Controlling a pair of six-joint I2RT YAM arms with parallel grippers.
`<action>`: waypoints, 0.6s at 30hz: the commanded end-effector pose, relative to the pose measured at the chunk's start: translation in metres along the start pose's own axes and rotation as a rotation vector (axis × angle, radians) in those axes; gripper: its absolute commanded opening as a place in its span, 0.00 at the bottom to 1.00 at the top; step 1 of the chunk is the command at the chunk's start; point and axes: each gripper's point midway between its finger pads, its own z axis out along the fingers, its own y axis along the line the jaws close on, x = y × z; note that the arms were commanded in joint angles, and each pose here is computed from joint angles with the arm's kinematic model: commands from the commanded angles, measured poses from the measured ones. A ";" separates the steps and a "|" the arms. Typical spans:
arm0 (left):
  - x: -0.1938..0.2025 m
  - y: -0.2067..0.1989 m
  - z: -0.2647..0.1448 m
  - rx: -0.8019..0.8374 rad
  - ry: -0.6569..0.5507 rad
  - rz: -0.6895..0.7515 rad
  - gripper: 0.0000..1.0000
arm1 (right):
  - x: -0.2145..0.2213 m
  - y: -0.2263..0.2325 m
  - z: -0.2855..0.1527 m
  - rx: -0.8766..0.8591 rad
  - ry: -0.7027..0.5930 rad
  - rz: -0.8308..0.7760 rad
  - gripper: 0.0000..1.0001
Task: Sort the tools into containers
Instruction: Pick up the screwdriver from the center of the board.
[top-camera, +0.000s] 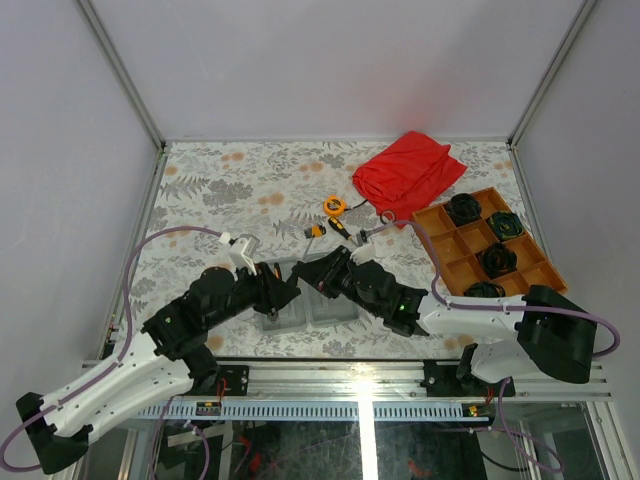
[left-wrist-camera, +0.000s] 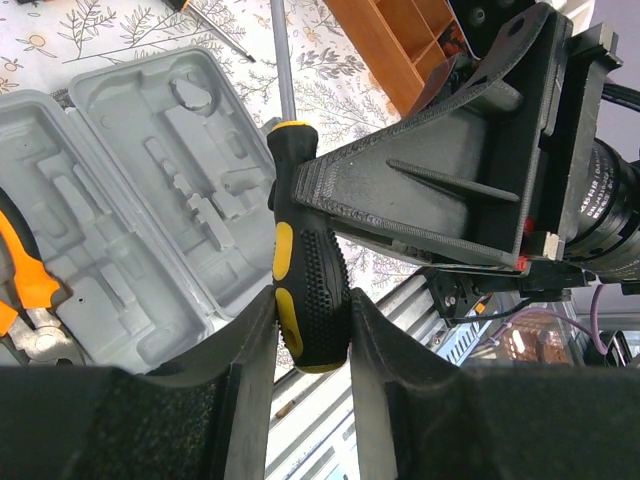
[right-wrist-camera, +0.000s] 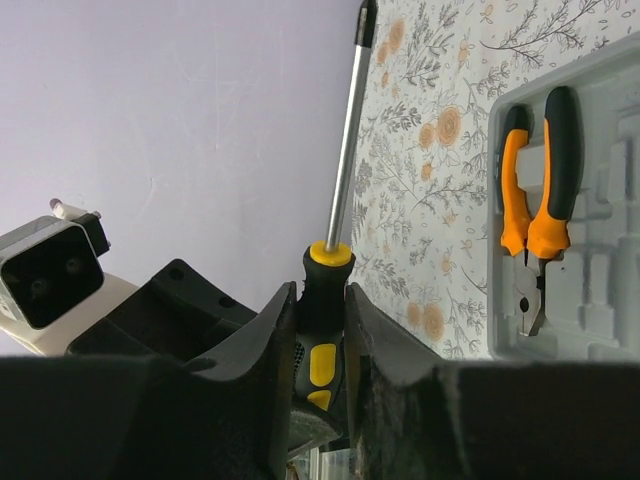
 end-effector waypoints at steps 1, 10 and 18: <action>-0.002 -0.020 0.001 0.106 -0.003 0.019 0.04 | -0.010 0.023 0.000 -0.077 -0.055 0.036 0.10; 0.000 0.025 -0.001 -0.141 -0.026 -0.081 0.52 | -0.043 -0.022 -0.022 0.126 -0.197 -0.159 0.00; 0.012 0.084 -0.011 -0.484 -0.040 -0.196 0.75 | -0.056 -0.087 -0.056 0.410 -0.180 -0.384 0.00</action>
